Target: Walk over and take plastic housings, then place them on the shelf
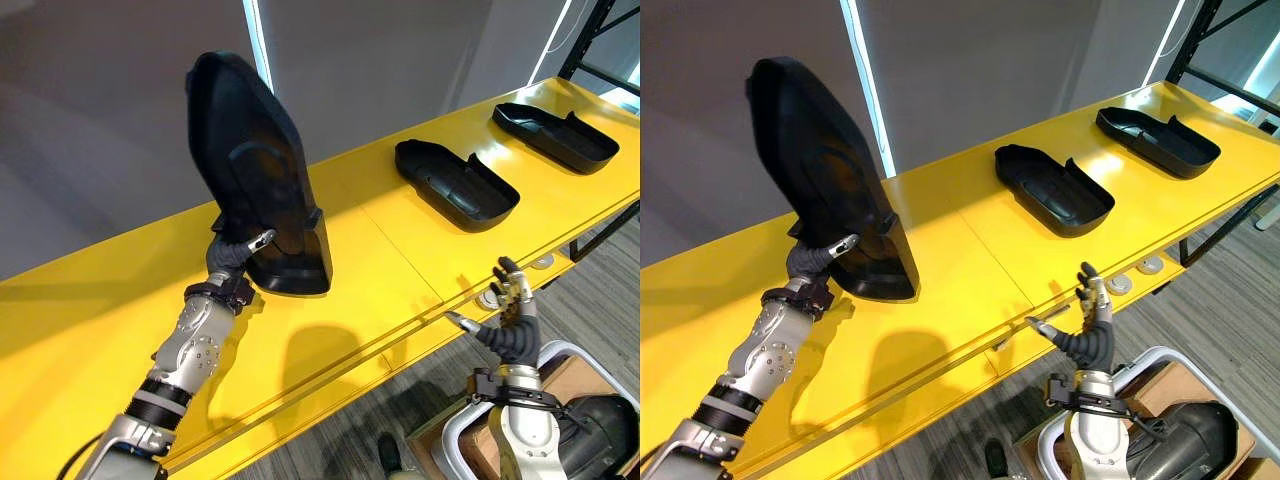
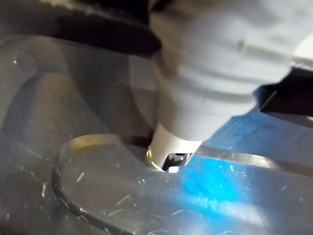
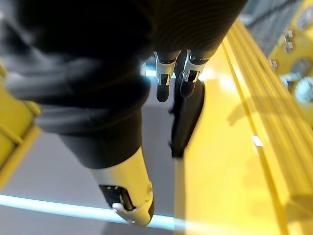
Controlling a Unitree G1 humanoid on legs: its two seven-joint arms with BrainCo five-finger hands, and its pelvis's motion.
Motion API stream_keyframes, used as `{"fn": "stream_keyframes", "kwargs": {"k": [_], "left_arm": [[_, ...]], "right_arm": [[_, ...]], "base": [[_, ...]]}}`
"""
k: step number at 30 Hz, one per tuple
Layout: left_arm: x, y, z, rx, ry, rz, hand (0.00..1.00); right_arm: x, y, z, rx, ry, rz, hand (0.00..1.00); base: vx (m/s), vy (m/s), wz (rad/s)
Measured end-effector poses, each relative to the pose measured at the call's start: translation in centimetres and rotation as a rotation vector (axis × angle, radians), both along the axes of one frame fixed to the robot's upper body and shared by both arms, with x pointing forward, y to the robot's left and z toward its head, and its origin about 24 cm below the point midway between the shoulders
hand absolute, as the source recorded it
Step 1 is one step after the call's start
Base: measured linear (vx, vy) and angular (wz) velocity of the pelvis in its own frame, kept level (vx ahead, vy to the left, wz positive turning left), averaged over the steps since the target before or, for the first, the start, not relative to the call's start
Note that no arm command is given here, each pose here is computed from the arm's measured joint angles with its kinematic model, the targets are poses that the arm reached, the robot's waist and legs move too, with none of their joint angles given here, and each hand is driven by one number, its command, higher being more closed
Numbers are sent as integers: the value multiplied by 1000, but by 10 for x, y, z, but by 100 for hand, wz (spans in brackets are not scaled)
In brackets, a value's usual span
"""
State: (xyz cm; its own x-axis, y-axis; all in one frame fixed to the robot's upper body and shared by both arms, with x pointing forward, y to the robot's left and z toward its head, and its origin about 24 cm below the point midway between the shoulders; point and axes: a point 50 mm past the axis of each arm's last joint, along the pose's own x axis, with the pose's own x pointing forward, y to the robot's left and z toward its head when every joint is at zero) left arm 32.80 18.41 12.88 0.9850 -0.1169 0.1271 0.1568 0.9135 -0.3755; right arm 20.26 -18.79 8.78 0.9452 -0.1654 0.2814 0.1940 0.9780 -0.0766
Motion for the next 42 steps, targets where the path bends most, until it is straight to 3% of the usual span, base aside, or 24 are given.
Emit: {"fn": "stream_keyframes", "kwargs": {"k": [9, 10, 20, 35, 42], "left_arm": [[1, 0, -7, 45, 60, -14, 100], [0, -1, -7, 45, 60, -17, 0], [-17, -8, -37, -25, 169, 10, 0], [-17, -48, -23, -304, 127, 159, 0], [-12, -69, 7, -210, -12, 172, 0]], "right_arm": [[-4, 4, -7, -7, 41, 22, 0], [-5, 4, -8, -7, 45, 23, 0], [-9, 10, -14, -4, 82, 48, 0], [-13, 23, -21, -15, 120, 78, 0], [-11, 29, -20, -2, 109, 90, 0]], "base": [[-3, -5, 1], [-12, -28, 6], [-1, -3, 0], [0, -1, 1], [0, 0, 0]]}}
